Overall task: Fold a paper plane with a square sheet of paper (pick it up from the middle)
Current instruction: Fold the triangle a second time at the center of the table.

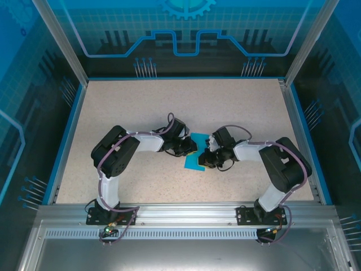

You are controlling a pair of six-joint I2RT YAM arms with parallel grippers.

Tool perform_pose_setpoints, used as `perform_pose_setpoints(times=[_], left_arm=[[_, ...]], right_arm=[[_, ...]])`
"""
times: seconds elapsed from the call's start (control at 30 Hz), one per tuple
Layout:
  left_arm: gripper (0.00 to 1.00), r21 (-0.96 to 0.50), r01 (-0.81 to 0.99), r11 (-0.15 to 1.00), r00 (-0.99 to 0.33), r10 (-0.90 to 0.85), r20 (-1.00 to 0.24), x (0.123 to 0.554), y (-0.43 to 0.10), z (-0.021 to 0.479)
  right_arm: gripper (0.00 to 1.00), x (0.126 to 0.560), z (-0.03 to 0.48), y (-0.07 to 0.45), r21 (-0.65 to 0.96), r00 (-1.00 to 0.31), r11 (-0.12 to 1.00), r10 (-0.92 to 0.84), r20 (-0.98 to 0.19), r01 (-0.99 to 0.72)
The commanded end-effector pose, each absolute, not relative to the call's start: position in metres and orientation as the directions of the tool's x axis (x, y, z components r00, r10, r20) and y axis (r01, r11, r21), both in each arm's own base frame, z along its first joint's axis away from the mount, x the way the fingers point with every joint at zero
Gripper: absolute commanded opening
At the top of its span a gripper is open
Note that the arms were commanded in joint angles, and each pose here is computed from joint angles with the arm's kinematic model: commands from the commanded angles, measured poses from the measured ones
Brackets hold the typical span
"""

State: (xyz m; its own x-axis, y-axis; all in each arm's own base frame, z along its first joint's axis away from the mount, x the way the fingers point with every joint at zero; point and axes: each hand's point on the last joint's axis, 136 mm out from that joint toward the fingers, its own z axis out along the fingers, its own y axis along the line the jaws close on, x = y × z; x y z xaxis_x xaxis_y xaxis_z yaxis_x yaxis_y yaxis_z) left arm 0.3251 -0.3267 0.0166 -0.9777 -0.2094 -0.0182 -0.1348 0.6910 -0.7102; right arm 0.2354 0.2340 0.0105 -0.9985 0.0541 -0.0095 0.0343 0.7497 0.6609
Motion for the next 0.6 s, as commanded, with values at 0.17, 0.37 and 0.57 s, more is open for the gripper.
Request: perform_pose_setpoints(times=[0.17,0.37,0.57], left_arm=[[0.17,-0.648,-0.186,0.738,-0.973,-0.232,0.015,0.315,-0.312,-0.004],[0.17,-0.653,-0.184,0.735,-0.973,-0.231,0.013,0.315,-0.313,-0.003],[0.18,-0.661,-0.179,0.729,-0.974,-0.226,0.014,0.316,-0.315,-0.001]], right_arm=[[0.13,0.193,-0.003,0.217,0.637,-0.998,0.768,0.036,0.052,0.061],[0.13,0.187,-0.001,0.206,0.643,-0.997,0.762,0.057,0.047,0.074],[0.14,0.203,0.021,0.2,0.68,-0.994,0.729,0.113,-0.007,0.078]])
